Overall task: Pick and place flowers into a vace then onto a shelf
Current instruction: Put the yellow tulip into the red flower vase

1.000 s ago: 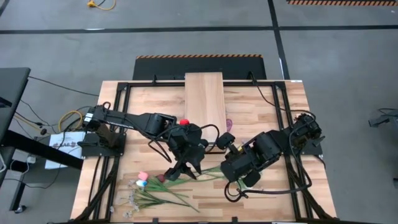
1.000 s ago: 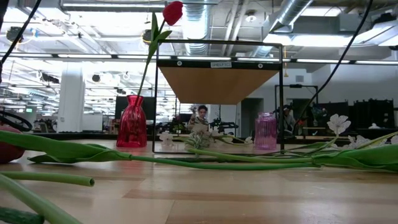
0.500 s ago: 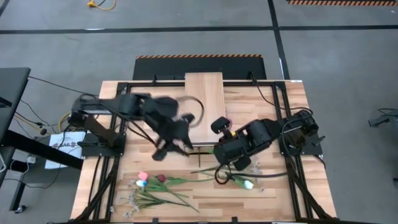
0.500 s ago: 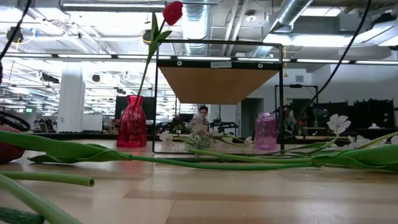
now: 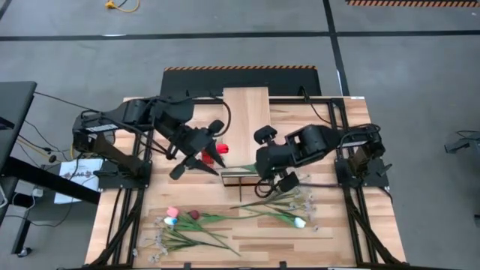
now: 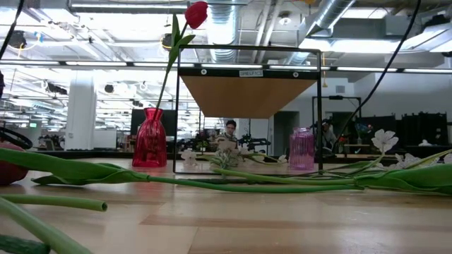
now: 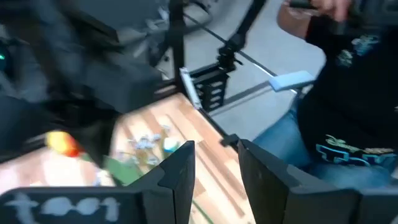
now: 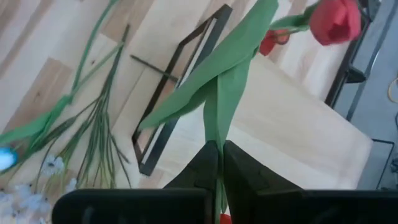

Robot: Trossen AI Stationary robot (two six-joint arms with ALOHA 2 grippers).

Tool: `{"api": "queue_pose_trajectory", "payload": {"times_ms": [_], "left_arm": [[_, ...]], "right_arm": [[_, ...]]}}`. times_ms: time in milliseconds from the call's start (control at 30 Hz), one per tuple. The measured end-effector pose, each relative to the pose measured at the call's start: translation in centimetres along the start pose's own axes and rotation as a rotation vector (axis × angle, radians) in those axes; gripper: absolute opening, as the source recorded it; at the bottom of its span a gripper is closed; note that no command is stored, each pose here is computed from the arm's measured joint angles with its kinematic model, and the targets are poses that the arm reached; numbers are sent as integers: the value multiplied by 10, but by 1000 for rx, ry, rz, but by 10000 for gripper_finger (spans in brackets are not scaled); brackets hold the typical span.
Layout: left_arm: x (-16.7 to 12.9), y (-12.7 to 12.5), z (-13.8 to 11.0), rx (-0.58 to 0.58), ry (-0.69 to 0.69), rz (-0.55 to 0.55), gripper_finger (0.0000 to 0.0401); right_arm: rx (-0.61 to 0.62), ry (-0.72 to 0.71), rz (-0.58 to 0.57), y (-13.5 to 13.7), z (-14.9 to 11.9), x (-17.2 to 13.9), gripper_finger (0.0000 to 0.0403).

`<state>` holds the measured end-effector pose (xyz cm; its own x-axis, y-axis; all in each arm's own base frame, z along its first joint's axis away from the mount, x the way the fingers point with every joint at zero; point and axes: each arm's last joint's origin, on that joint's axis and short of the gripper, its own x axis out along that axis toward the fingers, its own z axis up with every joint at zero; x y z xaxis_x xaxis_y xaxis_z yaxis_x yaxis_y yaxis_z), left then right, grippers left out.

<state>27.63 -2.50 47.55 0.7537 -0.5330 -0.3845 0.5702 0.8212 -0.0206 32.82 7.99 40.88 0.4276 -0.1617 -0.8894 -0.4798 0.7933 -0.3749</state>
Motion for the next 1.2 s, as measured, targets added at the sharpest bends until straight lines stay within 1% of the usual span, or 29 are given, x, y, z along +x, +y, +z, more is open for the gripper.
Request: {"api": "queue_pose_trajectory", "payload": {"times_ms": [100,233,333,400,533,667,767,867,967,1200], "left_arm": [[6,1,-7,-15,29,-17,113],[22,8,-26,-33,87,-25,113],[33,13,-36,-23,77,-19,113],[41,17,-43,-14,70,4,113],[53,22,-55,20,83,86,113],[68,22,-73,49,113,104,113],[75,21,-82,66,134,142,113],[79,22,-86,67,140,155,113],[79,21,-85,61,124,140,113],[79,21,-85,36,125,150,113]], "right_arm": [[17,-33,6,-4,-4,-7,10],[14,-89,44,-4,-2,-10,10],[21,-119,65,-4,-2,-12,10],[30,-120,65,-4,-2,-12,10],[26,-118,68,-3,-1,-12,11],[24,-112,71,-2,-2,-12,11],[21,-103,75,-2,-2,-12,11],[22,-94,76,-2,-4,-12,11],[27,-94,75,-4,-4,-11,11],[24,-104,73,-3,-2,-12,11]]}}
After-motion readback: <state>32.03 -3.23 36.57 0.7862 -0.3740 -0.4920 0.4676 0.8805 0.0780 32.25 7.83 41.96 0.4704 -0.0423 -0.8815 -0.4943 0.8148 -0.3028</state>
